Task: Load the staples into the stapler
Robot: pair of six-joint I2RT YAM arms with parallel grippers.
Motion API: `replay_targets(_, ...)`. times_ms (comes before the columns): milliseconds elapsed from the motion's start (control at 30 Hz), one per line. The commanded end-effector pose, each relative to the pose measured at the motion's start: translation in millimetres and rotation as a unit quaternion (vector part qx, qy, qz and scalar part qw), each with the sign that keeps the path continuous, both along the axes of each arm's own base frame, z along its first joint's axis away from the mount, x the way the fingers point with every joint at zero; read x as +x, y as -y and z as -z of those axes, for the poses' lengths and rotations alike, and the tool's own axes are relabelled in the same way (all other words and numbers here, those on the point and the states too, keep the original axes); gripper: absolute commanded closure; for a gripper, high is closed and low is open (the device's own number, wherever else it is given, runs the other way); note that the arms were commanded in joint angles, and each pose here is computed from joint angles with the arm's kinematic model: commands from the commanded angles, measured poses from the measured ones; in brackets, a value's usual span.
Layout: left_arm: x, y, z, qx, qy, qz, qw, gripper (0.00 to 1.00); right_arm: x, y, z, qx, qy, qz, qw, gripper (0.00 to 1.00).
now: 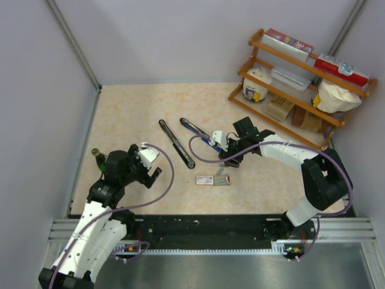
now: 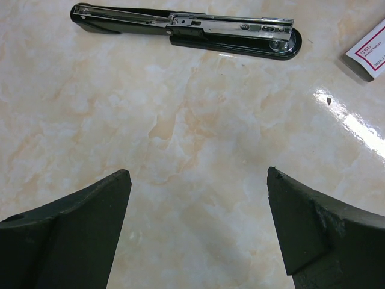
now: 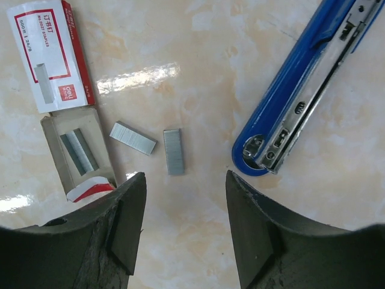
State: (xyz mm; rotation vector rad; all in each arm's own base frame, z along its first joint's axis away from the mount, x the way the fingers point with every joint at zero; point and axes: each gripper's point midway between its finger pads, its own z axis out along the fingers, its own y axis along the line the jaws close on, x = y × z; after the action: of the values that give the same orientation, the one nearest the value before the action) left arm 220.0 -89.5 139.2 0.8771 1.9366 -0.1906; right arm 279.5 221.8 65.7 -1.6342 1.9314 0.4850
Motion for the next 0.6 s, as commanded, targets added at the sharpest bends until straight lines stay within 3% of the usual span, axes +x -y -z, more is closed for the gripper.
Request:
replay_targets(0,7.3,1.5,-3.6,-0.003,0.016,0.002,1.000,0.01,2.0,-16.9,6.4,-0.003,0.015,-0.026,1.000,0.45)
replay_targets(567,5.9,1.8,-2.3,-0.005,0.013,0.005,1.000,0.01,13.4,-17.8,30.5,-0.052,0.048,-0.021,0.997,0.48)
